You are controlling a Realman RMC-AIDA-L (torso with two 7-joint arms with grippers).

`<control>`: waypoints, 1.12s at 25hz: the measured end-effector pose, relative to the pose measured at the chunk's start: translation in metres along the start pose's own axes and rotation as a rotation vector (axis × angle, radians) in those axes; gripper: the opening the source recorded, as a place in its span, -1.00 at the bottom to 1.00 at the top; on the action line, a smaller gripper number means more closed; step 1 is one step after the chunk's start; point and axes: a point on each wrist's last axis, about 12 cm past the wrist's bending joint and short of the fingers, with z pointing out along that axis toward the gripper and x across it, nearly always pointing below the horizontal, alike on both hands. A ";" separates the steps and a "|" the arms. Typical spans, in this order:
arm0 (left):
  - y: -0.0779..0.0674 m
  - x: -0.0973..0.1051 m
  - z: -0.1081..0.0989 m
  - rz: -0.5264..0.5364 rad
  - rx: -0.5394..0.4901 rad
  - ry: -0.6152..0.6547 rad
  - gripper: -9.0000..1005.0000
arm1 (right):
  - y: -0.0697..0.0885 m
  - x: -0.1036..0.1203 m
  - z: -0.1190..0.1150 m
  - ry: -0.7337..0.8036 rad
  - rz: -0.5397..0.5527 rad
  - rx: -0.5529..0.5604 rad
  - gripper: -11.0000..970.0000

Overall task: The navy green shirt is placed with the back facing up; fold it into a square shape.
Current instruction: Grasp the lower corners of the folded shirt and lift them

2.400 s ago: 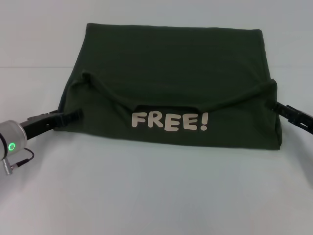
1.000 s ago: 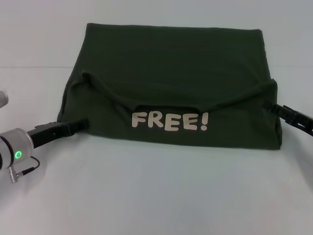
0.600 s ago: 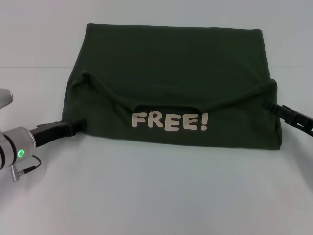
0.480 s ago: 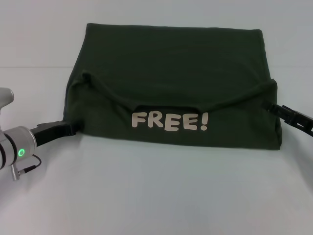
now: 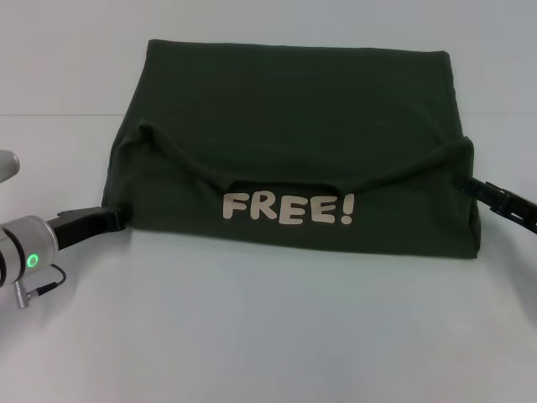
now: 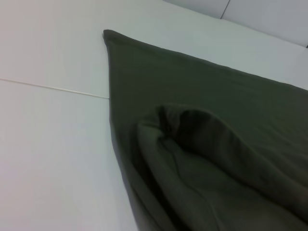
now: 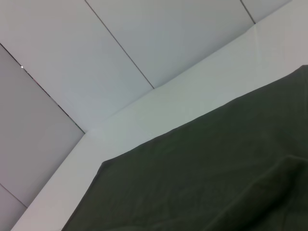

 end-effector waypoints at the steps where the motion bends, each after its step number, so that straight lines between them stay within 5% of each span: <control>1: 0.001 0.000 0.000 -0.001 -0.001 -0.001 -0.70 | -0.001 -0.001 -0.001 0.005 0.003 0.000 0.95; 9: 0.002 -0.001 -0.001 0.003 -0.003 -0.002 -0.82 | 0.000 -0.040 -0.015 0.155 0.094 -0.041 0.95; 21: 0.001 -0.002 0.000 0.014 0.002 0.001 -0.82 | -0.003 -0.072 -0.016 0.465 0.129 0.210 0.94; 28: 0.001 -0.001 -0.001 0.013 -0.001 0.002 -0.82 | 0.005 -0.080 -0.010 0.537 0.123 0.215 0.94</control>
